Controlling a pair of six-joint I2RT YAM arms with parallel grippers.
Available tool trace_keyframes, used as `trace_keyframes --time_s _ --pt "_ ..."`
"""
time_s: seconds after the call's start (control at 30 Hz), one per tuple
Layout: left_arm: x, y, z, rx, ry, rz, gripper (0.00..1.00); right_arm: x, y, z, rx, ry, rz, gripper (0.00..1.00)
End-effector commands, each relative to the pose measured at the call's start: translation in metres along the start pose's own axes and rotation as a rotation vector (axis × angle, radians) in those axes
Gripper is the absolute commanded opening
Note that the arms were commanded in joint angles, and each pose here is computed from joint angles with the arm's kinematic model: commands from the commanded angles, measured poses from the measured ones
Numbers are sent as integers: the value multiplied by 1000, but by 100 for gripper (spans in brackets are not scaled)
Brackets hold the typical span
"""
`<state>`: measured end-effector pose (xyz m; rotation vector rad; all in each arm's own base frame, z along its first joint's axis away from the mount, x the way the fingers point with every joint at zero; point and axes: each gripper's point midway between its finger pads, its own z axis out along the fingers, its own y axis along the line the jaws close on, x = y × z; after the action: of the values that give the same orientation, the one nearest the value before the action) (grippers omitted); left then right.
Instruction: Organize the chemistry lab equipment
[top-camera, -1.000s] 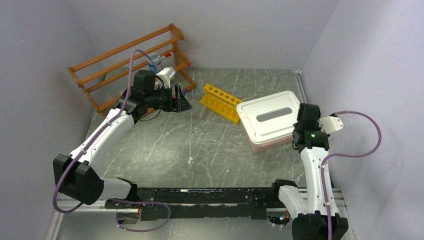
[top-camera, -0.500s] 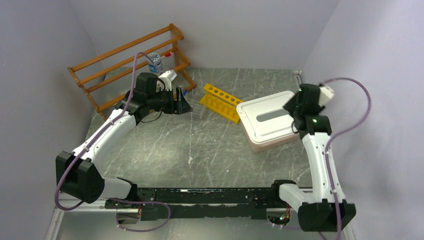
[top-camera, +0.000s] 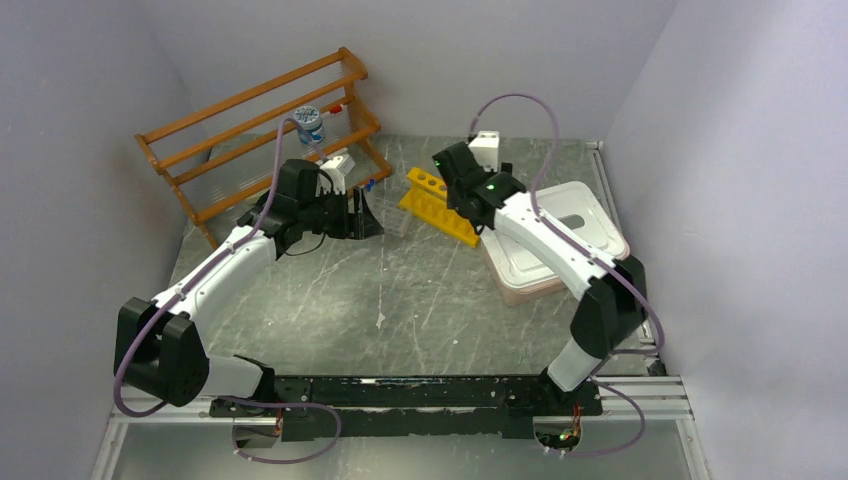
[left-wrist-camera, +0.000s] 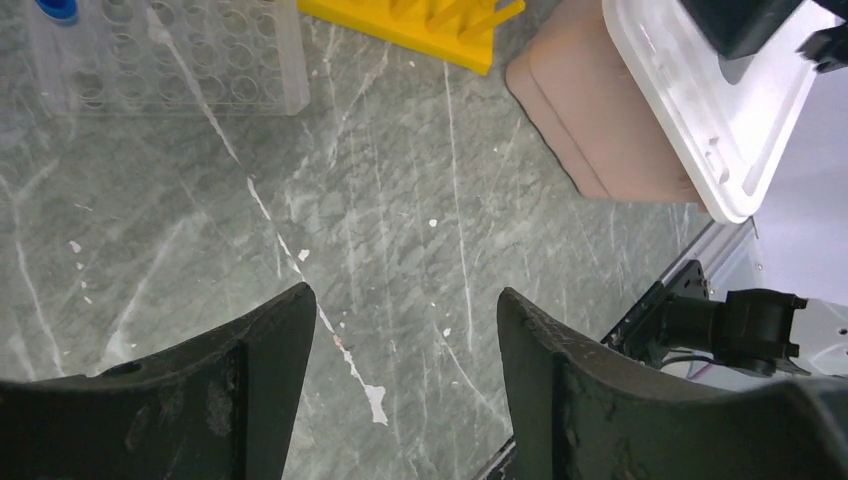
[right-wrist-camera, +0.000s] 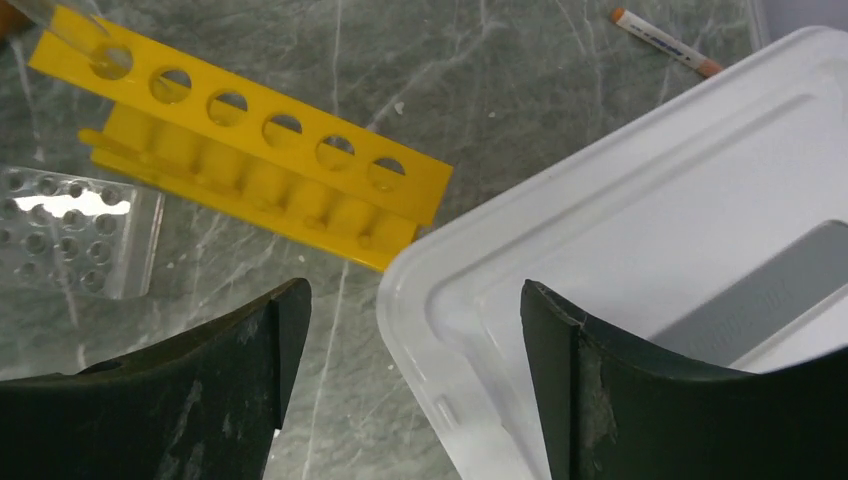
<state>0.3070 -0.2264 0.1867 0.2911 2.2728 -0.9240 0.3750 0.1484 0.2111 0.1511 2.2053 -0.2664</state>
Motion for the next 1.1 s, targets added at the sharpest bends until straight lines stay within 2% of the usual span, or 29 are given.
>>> trace_keyframes --time_s 0.0,0.23,0.4,0.53,0.73,1.07 --pt "-13 2 -1 -26 -62 53 70 -14 2 7 97 -50 -75 81" --pt "-12 13 1 -73 -55 37 69 -1 -5 25 278 -38 -184 82" --pt "-12 24 -1 -142 -59 30 69 12 -3 36 285 -24 -222 82" --pt "-11 28 1 -154 -52 26 69 15 -8 40 289 -5 -200 80" --pt "-8 38 2 -206 -33 10 68 20 -35 42 414 40 -118 75" --pt "-8 45 0 -238 -35 -1 68 24 -56 37 430 74 -77 70"
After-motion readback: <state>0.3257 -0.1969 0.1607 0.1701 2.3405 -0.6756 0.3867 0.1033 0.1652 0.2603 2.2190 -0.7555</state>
